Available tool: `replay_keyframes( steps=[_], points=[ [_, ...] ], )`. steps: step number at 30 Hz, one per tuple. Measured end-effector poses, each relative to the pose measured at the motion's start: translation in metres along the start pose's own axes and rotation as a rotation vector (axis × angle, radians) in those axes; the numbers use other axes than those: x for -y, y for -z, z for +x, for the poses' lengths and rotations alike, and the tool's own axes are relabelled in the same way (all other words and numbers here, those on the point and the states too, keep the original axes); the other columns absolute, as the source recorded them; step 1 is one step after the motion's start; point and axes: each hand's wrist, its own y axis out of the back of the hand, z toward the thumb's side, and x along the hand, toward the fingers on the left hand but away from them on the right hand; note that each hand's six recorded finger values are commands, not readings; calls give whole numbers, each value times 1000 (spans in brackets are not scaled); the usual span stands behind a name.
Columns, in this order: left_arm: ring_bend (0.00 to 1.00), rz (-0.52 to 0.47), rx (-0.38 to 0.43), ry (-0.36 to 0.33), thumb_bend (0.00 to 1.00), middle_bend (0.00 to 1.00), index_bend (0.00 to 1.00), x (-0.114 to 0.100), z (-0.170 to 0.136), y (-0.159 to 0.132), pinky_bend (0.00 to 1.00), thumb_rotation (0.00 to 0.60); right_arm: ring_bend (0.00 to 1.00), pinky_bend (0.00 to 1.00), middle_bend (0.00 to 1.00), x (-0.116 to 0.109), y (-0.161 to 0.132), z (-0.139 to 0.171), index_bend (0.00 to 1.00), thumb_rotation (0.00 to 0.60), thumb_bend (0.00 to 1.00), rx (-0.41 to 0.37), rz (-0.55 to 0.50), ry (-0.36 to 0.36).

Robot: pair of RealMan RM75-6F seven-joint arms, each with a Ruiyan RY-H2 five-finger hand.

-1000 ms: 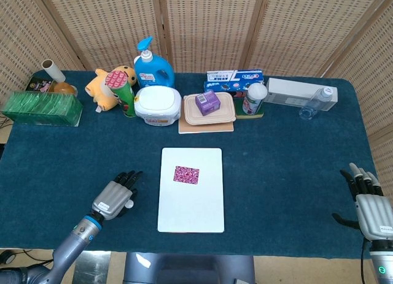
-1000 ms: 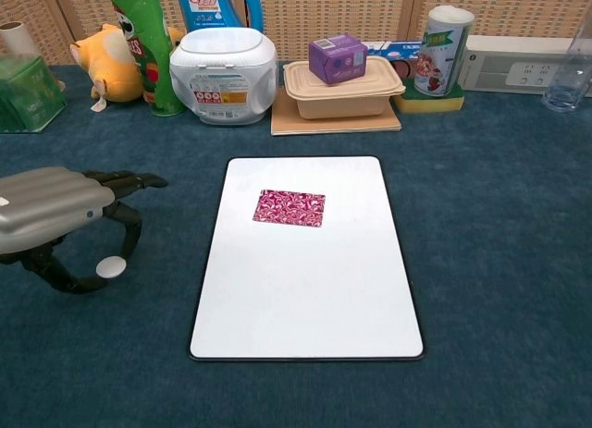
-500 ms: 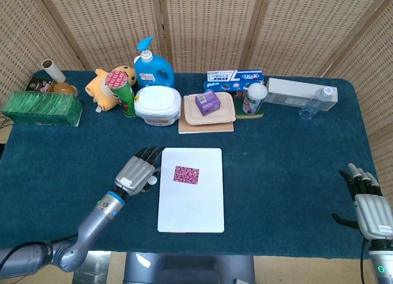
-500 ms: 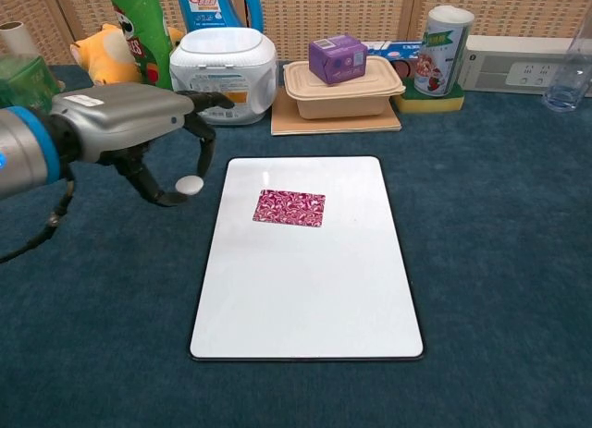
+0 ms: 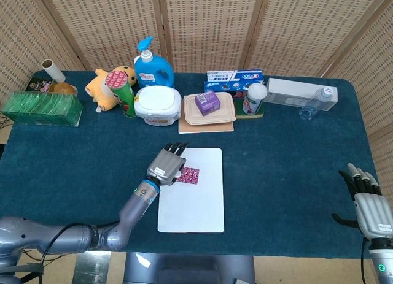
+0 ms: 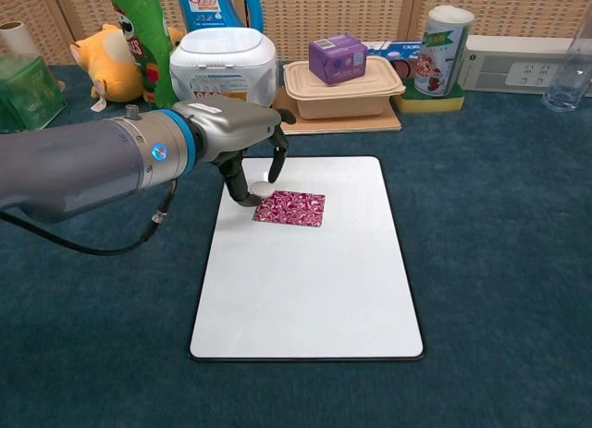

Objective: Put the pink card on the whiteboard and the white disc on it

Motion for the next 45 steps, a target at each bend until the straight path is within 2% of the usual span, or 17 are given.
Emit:
replay_keyframes(
  steps=[21,25,28,32,37,40,43,45],
  points=[
    [0,-9,-19,32,252,0,565,10,14,-10,110,600,0,0,0,-1,-2,2,81,600,0,-7,-4,0],
    [0,-18,-22,39,233,0,382,11,15,-11,110,600,0,0,0,-1,-1,2,82,600,0,-6,-4,1],
    [0,-19,-22,42,233,0,359,11,14,-11,110,600,0,0,0,-1,-1,2,81,600,0,-5,-7,1],
    [0,-25,-21,42,230,0,222,9,13,-11,109,600,0,0,0,-2,-1,2,81,600,0,-7,-10,0],
    [0,-42,-9,37,227,0,143,6,11,-13,110,600,0,0,0,-3,-1,3,81,600,0,-7,-12,2],
    [0,-54,4,23,211,0,106,1,7,-14,110,600,0,0,0,-4,0,2,81,600,0,-6,-15,5],
    [0,-55,17,-3,171,0,12,-6,-1,-11,110,600,0,0,0,-5,1,2,81,600,0,-5,-17,9],
    [0,-50,24,-29,142,0,0,-13,-8,-6,110,600,0,0,0,-5,1,2,81,600,0,-3,-17,10]
  ],
)
